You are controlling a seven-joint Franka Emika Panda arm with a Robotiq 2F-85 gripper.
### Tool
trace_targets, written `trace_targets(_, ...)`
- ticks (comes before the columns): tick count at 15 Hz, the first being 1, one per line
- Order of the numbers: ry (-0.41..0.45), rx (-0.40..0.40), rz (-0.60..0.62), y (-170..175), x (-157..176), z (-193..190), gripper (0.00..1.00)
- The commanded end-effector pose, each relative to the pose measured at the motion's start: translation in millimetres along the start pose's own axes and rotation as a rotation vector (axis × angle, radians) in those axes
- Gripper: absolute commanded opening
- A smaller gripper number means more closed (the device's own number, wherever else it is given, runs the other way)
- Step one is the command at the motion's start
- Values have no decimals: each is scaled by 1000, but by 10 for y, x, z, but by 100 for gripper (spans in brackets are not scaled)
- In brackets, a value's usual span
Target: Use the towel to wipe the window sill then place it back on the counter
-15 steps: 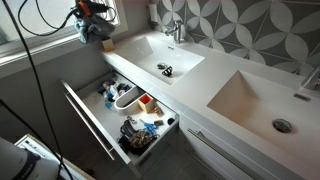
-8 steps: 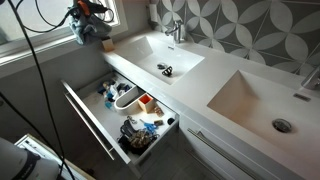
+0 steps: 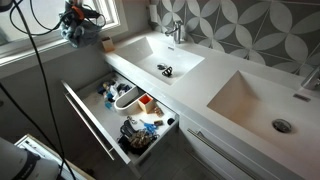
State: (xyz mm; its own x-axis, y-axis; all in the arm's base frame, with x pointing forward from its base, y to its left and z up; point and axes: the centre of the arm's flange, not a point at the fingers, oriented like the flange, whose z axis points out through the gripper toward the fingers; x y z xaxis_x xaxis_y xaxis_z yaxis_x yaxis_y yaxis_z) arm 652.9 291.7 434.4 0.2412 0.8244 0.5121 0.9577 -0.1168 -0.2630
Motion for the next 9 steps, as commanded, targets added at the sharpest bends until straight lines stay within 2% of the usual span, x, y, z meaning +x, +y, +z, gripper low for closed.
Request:
trace_targets(1,-68,141,-112,-27,254,368,7)
trace_targets(2,-84,167,-128,-45,257,370,7)
trace_targets(4,-124,163,-110,-8,208,330,7)
trace_targets(9,-191,-89,-56,311,185,219,7)
